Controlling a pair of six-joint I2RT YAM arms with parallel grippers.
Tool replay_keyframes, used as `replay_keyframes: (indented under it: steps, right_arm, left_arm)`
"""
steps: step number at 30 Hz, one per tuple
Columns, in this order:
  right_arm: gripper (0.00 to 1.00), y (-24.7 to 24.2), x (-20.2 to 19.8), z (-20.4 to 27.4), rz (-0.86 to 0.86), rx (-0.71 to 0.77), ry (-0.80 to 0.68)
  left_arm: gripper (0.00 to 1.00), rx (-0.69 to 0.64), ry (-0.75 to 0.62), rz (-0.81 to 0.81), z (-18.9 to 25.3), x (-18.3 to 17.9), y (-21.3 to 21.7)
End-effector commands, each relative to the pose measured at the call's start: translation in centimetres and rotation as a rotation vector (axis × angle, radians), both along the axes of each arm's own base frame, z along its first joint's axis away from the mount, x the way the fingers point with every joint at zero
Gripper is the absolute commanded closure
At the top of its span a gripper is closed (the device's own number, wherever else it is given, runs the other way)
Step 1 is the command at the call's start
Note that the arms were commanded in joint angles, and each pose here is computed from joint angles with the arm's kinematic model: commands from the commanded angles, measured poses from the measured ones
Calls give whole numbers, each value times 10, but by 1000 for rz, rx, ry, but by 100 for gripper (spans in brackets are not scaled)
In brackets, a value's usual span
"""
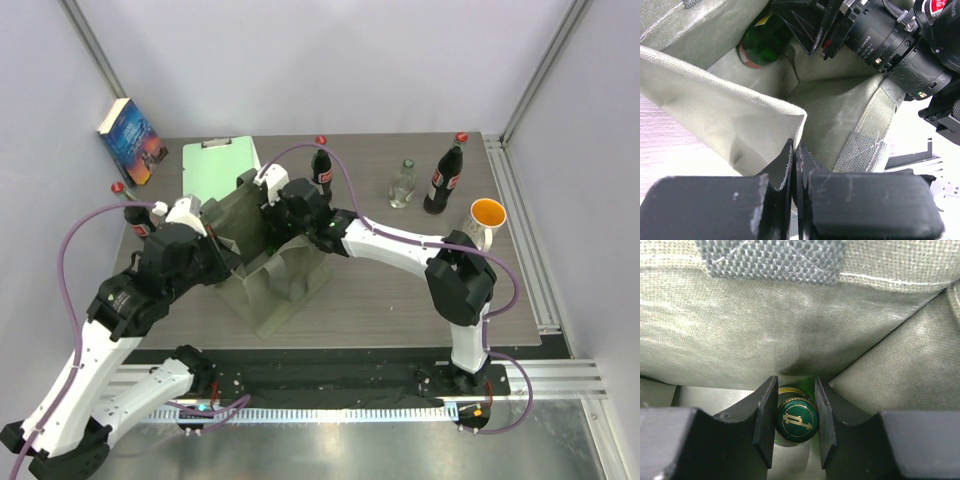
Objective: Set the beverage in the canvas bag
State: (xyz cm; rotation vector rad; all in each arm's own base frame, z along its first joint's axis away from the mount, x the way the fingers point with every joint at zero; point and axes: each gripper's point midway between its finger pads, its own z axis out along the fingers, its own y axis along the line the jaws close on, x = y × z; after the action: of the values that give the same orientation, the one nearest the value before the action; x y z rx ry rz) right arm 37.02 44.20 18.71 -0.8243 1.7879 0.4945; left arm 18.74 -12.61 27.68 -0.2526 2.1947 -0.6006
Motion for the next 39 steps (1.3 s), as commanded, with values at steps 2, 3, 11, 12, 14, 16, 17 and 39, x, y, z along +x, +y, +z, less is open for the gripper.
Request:
replay_keyframes:
  steps: [2,3,11,12,14,16,17,39]
  right_arm:
    - [79,-17,23,34,-82,56,-100]
    - [78,-19,24,32,-86,54,-98]
    - [66,-21,20,11,-82,19,-51]
    - [65,-21,20,10,-79,15,-46]
    - [62,-22,20,12,-83,12,-48]
    - [59,-24,20,15,-89,14,-50]
    - [58,-24,20,16,-92,14,-50]
    - [46,-40,10,70,-104,20,-66]
  left_arm:
    - [100,-18,18,-37,-2,-10,-4]
    - [100,-20,17,-39,-2,-10,-4]
    - [100,-29,21,-47,-4,-9,-7]
    - [100,-29,21,-47,-5,-9,-7]
    - [100,-26,21,-47,-5,-8,-7]
    - [100,-29,18,-48,-2,-8,-8]
    - [100,-31,15,-48,-2,-8,-7]
    - [100,-33,17,-39,-2,-9,-6]
